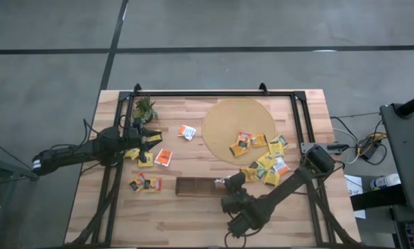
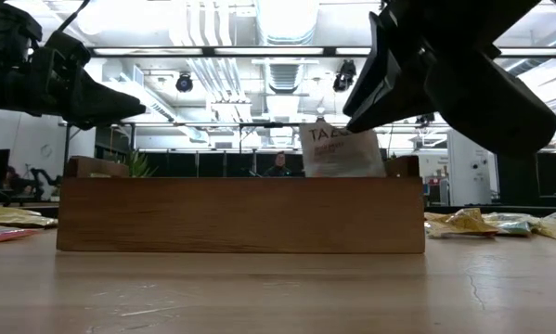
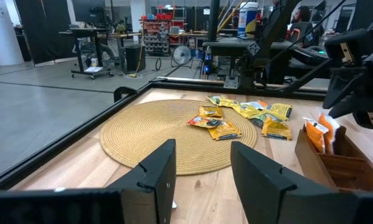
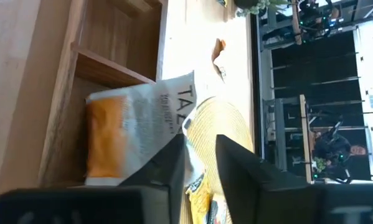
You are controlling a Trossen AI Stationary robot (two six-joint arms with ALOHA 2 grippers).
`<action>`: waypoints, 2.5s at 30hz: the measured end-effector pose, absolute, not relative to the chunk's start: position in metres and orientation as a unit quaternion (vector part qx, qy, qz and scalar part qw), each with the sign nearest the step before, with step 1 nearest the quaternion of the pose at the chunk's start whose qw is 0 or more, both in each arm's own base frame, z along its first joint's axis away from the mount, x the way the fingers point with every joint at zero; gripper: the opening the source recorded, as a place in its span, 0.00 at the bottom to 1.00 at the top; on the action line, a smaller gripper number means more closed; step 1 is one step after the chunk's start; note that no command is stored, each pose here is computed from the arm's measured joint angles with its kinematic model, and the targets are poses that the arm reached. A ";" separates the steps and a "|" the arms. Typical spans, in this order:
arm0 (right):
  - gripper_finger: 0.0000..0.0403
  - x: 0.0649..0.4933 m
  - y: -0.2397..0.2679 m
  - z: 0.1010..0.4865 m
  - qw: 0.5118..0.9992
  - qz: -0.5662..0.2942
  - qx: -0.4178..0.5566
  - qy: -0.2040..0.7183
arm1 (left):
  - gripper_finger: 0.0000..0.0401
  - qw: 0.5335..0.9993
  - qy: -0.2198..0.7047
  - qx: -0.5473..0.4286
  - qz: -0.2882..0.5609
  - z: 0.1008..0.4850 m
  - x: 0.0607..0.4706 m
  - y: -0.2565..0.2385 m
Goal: Pick & Place Tea
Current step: Put the white tea bag into the right section of the wooden organizer
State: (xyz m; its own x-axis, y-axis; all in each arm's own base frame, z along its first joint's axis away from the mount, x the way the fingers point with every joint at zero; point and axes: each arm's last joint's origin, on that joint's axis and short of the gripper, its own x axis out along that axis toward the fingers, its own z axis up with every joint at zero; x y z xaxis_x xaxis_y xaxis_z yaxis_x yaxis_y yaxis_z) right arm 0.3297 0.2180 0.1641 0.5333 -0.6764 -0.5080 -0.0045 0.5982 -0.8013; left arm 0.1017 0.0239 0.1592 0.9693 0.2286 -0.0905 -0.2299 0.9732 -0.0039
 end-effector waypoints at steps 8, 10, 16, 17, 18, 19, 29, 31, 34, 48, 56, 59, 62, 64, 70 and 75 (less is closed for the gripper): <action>0.36 0.333 0.221 0.173 0.783 -0.211 -0.399 0.429 | 0.37 0.992 0.045 -0.007 0.115 0.159 0.102 0.024; 0.39 0.334 0.221 0.179 0.784 -0.210 -0.400 0.426 | 0.37 0.992 0.045 -0.007 0.116 0.159 0.102 0.024; 0.43 0.330 0.218 0.209 0.806 -0.217 -0.372 0.407 | 0.37 0.992 0.045 -0.007 0.116 0.159 0.102 0.024; 0.44 0.327 0.216 0.216 0.812 -0.221 -0.361 0.402 | 0.37 0.992 0.045 -0.007 0.116 0.159 0.102 0.024; 0.44 0.324 0.214 0.223 0.815 -0.226 -0.352 0.400 | 0.37 0.992 0.045 -0.007 0.116 0.159 0.102 0.024; 0.44 0.321 0.212 0.230 0.821 -0.232 -0.338 0.396 | 0.37 0.992 0.045 -0.007 0.116 0.159 0.102 0.024; 0.44 0.276 0.179 0.280 0.856 -0.339 -0.140 0.364 | 0.37 0.992 0.045 -0.007 0.115 0.159 0.102 0.024; 0.43 0.266 0.172 0.281 0.850 -0.360 -0.104 0.371 | 0.37 0.992 0.045 -0.007 0.116 0.159 0.102 0.024; 0.43 0.252 0.162 0.282 0.837 -0.393 -0.057 0.376 | 0.37 0.992 0.045 -0.007 0.116 0.159 0.102 0.024; 0.42 0.182 0.100 0.254 0.760 -0.521 0.132 0.365 | 0.37 0.992 0.045 -0.007 0.115 0.159 0.102 0.024; 0.42 0.150 0.087 0.216 0.666 -0.541 0.295 0.420 | 0.37 0.992 0.045 -0.007 0.116 0.159 0.102 0.024; 0.42 0.147 0.085 0.208 0.669 -0.527 0.326 0.410 | 0.37 0.992 0.045 -0.007 0.115 0.159 0.102 0.024; 0.42 0.147 0.085 0.200 0.662 -0.525 0.357 0.398 | 0.37 0.992 0.045 -0.007 0.116 0.159 0.102 0.024; 0.42 0.146 0.086 0.196 0.650 -0.528 0.370 0.402 | 0.37 0.992 0.045 -0.007 0.115 0.159 0.102 0.024; 0.42 0.145 0.086 0.182 0.628 -0.541 0.382 0.408 | 0.37 0.992 0.045 -0.007 0.116 0.159 0.102 0.024; 0.42 0.142 0.082 0.164 0.607 -0.541 0.403 0.420 | 0.37 0.992 0.045 -0.007 0.116 0.159 0.102 0.024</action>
